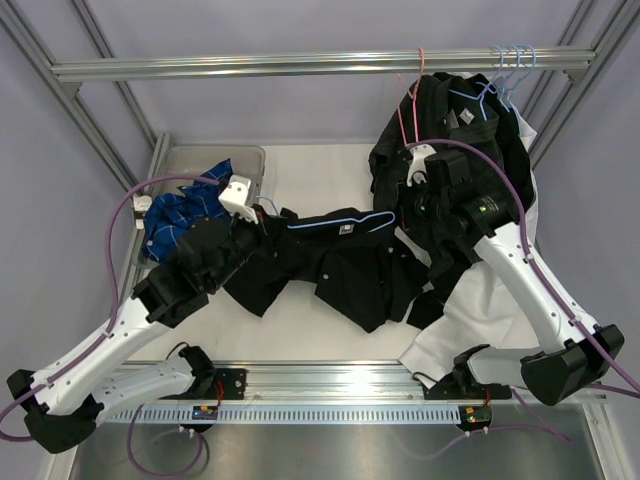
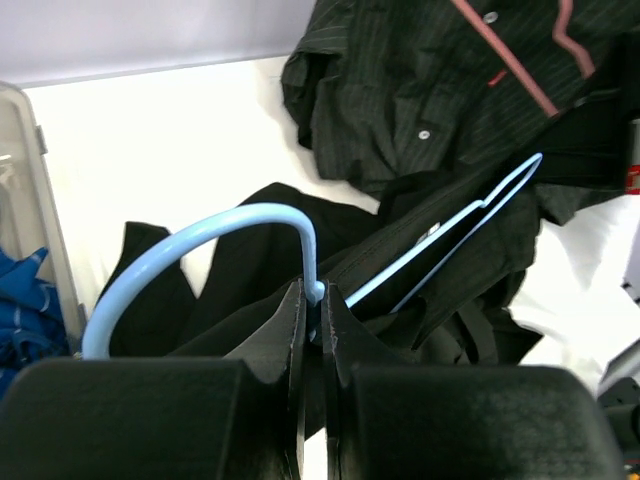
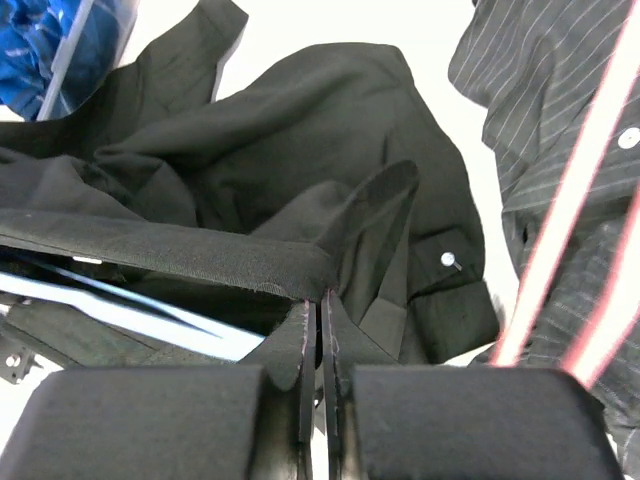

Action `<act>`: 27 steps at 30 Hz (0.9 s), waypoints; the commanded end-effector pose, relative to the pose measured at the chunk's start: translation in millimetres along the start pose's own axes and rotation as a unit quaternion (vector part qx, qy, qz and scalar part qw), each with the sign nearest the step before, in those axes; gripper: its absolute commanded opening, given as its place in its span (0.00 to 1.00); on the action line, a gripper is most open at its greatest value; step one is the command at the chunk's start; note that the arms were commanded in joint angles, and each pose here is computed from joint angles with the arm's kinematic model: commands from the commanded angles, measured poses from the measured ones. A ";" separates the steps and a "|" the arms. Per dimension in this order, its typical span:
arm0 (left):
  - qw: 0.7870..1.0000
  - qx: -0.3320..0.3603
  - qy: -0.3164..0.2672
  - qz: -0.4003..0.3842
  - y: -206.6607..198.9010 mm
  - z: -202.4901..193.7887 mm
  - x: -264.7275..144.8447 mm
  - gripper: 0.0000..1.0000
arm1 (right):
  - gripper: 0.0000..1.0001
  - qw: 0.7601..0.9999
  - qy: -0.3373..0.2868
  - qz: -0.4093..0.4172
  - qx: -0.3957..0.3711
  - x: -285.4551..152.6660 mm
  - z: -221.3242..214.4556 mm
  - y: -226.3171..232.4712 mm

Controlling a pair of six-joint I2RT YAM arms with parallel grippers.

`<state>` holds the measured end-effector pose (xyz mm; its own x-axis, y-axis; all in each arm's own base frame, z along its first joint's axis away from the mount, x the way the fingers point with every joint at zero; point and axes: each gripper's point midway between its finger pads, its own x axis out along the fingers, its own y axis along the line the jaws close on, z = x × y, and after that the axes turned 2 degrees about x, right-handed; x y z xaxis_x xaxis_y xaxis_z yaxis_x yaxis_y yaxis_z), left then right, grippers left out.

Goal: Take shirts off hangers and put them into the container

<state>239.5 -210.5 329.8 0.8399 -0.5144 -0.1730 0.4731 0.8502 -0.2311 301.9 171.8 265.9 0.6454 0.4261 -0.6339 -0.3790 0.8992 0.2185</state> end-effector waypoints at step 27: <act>0.984 -0.100 -0.074 -0.126 -68.3 37.0 60.9 0.00 | 0.85 0.992 -0.097 -0.075 0.036 -162.7 -23.9 -21.8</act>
<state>269.4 -283.0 331.4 0.7701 -0.6344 -0.0667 0.5543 0.7173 -0.4221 203.6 79.3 316.2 0.7855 0.2328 -0.5735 -0.1507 0.9706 0.1875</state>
